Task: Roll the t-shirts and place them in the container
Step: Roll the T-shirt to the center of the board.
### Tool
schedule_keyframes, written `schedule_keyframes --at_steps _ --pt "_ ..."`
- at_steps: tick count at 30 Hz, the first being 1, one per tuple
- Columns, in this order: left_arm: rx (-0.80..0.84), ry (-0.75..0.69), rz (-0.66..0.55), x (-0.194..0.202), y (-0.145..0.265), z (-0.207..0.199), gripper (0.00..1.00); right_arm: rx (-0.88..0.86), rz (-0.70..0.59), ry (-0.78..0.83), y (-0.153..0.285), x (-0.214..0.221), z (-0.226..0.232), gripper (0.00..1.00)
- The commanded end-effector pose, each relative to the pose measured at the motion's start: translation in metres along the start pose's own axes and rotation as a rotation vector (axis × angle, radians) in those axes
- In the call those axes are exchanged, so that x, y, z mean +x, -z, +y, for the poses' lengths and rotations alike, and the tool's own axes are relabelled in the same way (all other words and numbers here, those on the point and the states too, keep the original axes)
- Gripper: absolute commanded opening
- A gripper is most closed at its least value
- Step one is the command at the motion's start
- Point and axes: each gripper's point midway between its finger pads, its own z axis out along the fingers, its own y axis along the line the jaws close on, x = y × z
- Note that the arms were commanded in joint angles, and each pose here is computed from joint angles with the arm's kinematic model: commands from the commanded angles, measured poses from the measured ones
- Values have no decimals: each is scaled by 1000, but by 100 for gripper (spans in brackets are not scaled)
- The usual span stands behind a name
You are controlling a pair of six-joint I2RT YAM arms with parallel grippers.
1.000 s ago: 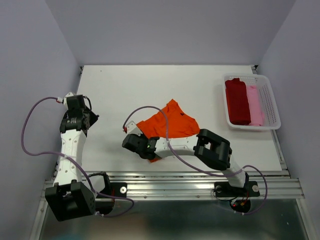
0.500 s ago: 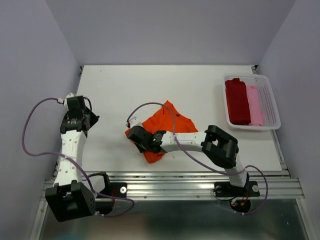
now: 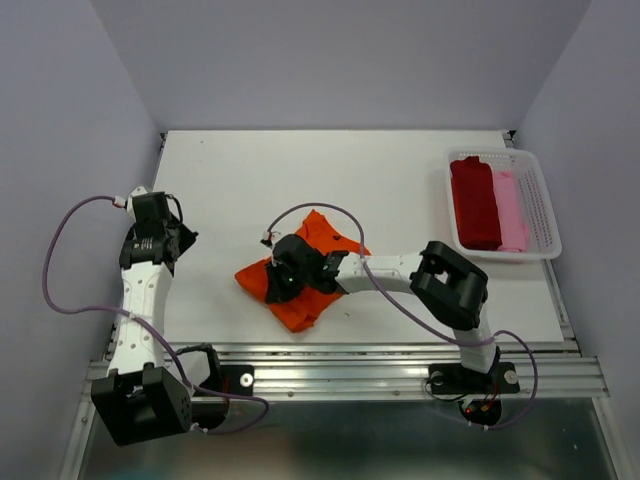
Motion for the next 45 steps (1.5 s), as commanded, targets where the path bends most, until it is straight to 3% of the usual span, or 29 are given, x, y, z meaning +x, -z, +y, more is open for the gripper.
schedule_keyframes --at_steps 1,18,35,39,45 --pt "19 -15 -36 -9 8 -2 20 -233 -91 -62 33 -45 34 1" --pt "26 -11 -40 -12 10 -4 20 -479 -25 -211 61 -45 9 1" --pt "97 -26 -22 -4 16 -14 19 -460 2 -250 56 -36 -32 1" --pt "173 -53 29 19 15 -24 0 -475 19 -245 54 -33 -35 1" --pt "252 -145 132 67 24 -57 0 -477 35 -254 51 -29 -41 1"
